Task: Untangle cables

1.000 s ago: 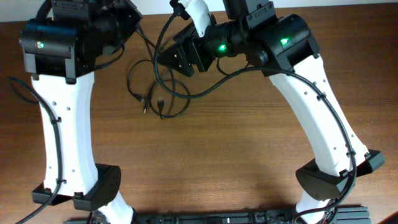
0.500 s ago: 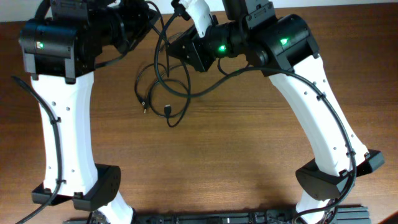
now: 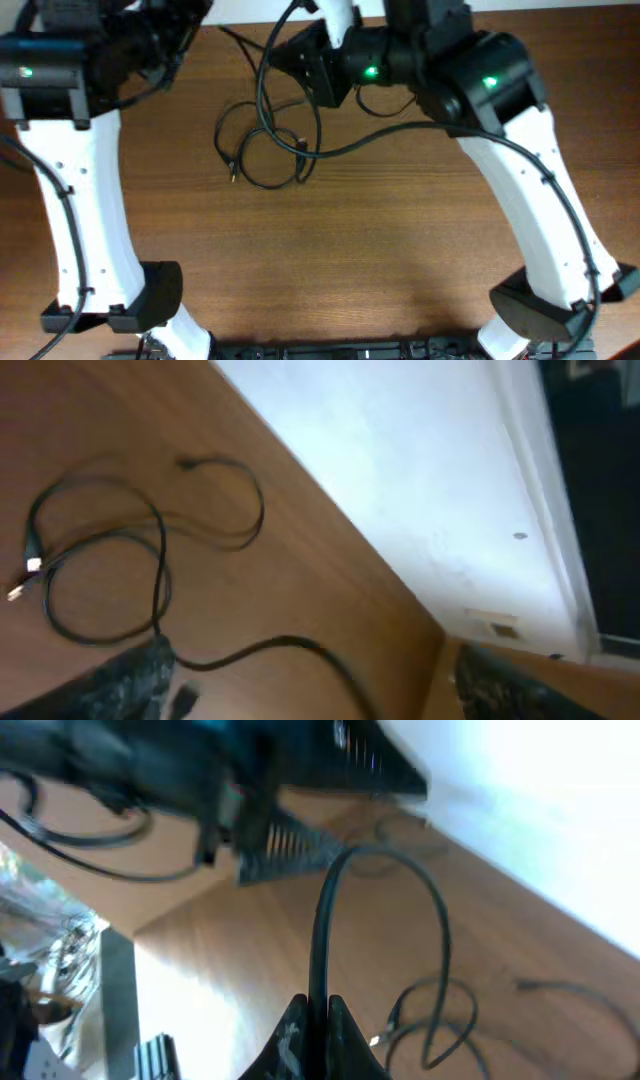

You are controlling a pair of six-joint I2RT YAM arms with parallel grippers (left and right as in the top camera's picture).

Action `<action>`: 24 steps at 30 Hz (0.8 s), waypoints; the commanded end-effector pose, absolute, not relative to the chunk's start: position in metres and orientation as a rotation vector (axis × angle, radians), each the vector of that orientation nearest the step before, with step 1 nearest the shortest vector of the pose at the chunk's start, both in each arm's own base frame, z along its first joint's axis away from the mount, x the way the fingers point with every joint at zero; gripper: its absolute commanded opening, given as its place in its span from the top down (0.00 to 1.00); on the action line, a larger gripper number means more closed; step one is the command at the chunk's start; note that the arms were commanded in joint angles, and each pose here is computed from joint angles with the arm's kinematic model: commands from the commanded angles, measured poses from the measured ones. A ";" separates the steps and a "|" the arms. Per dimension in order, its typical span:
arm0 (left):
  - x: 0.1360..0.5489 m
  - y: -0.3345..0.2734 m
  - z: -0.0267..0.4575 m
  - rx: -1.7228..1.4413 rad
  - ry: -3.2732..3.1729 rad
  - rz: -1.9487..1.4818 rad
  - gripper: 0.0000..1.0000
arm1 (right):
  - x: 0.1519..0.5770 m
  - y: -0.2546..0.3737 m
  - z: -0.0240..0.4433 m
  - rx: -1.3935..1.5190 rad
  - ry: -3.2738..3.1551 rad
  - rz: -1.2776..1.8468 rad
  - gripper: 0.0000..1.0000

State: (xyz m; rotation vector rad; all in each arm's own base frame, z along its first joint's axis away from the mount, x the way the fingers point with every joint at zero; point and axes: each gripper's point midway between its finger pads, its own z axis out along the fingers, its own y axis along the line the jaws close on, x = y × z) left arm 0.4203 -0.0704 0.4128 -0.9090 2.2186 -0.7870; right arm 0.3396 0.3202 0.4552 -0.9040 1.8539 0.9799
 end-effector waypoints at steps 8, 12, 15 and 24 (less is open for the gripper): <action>0.421 -0.039 0.393 -1.229 2.227 -1.000 0.01 | 0.336 0.307 0.538 -0.728 1.628 1.020 0.96; 0.419 -0.061 0.377 -1.255 2.369 -1.359 0.01 | 0.336 0.307 0.539 -0.728 1.619 1.020 0.96; 0.418 -0.094 0.346 -1.188 2.555 -1.532 0.01 | 0.336 0.307 0.542 -0.728 1.608 1.020 0.96; 0.427 -0.141 0.331 -1.152 2.642 -1.873 0.01 | 0.341 0.306 0.568 -0.692 1.500 1.013 0.96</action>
